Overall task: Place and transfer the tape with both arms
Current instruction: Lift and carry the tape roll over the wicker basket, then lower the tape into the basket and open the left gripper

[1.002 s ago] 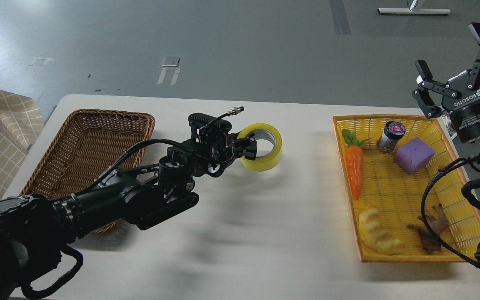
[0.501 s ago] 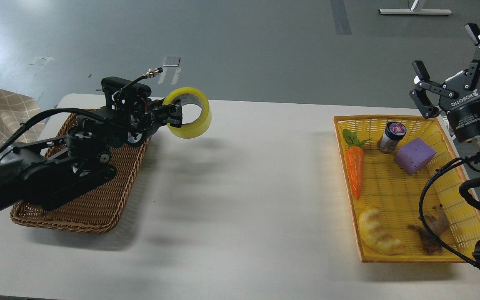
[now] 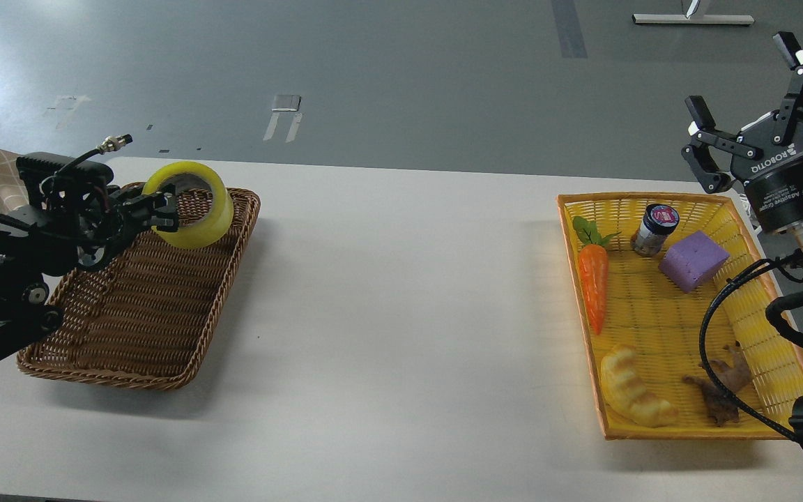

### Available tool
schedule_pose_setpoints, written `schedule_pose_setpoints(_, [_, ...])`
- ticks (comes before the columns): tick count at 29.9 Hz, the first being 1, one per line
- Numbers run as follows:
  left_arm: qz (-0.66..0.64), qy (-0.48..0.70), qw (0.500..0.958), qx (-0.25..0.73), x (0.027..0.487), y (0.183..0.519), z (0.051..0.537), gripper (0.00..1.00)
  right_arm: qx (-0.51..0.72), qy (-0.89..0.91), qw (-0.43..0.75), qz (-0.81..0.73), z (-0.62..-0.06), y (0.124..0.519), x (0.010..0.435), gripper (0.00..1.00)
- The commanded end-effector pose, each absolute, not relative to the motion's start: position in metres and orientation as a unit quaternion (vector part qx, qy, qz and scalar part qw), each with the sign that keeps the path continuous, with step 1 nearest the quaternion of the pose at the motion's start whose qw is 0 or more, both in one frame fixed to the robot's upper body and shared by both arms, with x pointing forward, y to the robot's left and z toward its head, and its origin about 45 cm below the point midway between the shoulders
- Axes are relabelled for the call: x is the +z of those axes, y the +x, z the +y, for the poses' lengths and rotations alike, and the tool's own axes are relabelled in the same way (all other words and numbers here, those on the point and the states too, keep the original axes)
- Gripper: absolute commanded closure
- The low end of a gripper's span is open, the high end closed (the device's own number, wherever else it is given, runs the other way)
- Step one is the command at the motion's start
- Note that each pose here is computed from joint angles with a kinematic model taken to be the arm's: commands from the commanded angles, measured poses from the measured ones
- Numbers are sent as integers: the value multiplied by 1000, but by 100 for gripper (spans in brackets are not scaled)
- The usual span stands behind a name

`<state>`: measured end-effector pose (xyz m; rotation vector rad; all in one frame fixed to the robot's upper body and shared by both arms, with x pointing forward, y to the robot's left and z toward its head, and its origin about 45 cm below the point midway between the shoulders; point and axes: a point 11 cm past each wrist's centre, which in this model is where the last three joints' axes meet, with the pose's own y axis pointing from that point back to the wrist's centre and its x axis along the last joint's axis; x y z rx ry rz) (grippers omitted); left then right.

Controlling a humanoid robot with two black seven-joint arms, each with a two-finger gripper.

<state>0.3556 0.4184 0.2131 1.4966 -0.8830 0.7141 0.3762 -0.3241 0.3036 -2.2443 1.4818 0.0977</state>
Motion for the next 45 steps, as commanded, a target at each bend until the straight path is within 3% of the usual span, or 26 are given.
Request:
schedule_pose_setpoints(1, [-366, 660, 581, 303, 210, 339, 446, 85, 37, -812, 222, 538, -325, 375, 302, 0])
schedule_pose_setpoints(10, [-355, 667, 576, 312, 213, 332, 467, 85, 40, -812, 223, 538, -323, 374, 300, 0])
schedule_pose_setpoints(27, [-329, 656, 610, 298, 176, 320, 448, 84, 43, -811, 219, 541, -326, 371, 295, 0])
schedule_pose_setpoints(43, [-325, 653, 617, 295, 168, 321, 461, 81, 52, -809, 213, 545, -328, 366, 286, 0])
schedule_pose_setpoints(45, [-326, 652, 618, 294, 169, 321, 461, 74, 51, -809, 213, 545, -327, 366, 287, 0])
